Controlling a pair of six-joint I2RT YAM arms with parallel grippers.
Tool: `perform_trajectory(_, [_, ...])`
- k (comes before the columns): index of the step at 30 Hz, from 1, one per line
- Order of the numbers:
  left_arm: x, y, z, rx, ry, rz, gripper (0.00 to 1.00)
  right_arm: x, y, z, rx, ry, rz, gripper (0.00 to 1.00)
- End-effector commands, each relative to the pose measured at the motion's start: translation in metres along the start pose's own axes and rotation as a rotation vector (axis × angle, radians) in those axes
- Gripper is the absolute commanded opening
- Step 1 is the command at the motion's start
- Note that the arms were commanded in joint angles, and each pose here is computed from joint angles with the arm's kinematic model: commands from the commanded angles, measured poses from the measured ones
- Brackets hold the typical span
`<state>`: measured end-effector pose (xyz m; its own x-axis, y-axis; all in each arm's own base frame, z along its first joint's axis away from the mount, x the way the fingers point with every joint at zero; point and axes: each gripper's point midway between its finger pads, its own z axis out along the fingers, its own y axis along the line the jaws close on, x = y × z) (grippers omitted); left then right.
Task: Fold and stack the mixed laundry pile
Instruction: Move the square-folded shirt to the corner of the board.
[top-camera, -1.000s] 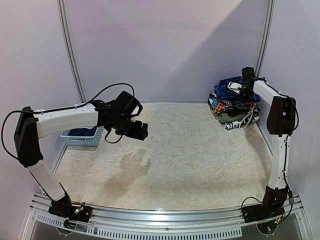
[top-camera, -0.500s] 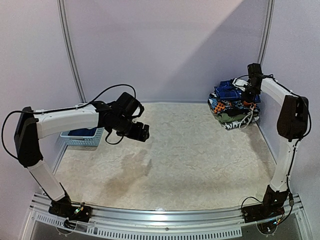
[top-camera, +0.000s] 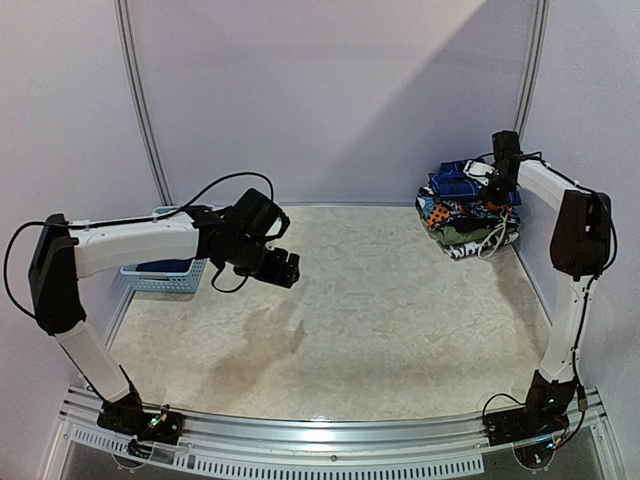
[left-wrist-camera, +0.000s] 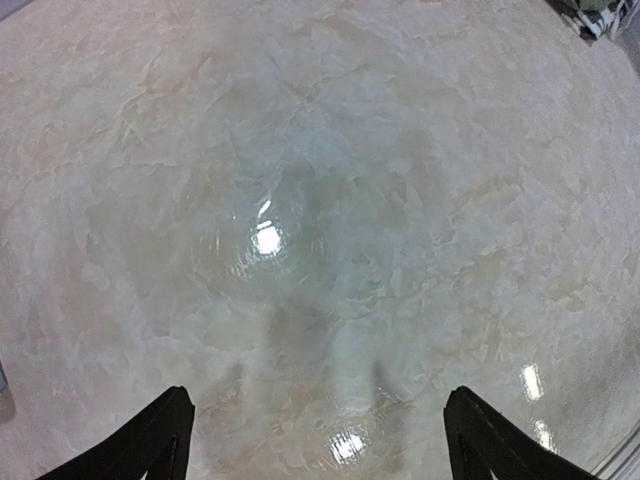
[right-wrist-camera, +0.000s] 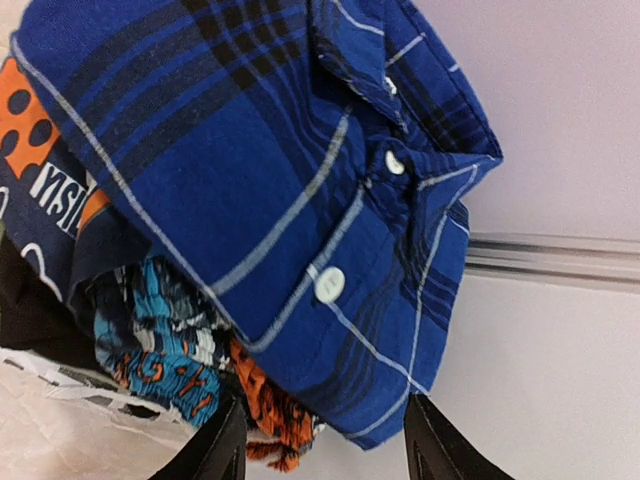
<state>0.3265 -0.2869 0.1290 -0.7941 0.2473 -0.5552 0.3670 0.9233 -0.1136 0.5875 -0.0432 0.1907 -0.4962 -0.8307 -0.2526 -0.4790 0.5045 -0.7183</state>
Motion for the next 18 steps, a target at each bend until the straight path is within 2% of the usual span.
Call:
perform_trajectory(1, [0.006,-0.005,-0.004,0.006,-0.003,0.01,0.89,-0.001,0.003,0.025,0.0,0.021,-0.038,0.54])
perform_trajectory(7, [0.005,-0.006,-0.004,0.002,-0.002,0.013,0.89,-0.008,0.002,0.044,-0.005,0.023,-0.038,0.5])
perform_trajectory(9, [0.004,-0.005,-0.004,-0.001,-0.002,0.013,0.89,-0.007,0.006,0.049,-0.018,0.025,-0.044,0.41])
perform_trajectory(15, [0.006,-0.005,-0.001,-0.003,0.007,0.015,0.89,-0.005,0.016,0.047,-0.071,0.026,-0.058,0.03])
perform_trajectory(16, [0.007,-0.005,0.0,-0.003,0.011,0.015,0.89,-0.004,0.019,0.045,-0.083,0.029,-0.057,0.0])
perform_trajectory(18, [0.007,-0.006,0.0,-0.001,0.01,0.015,0.89,-0.002,0.016,0.033,-0.092,0.032,-0.045,0.0])
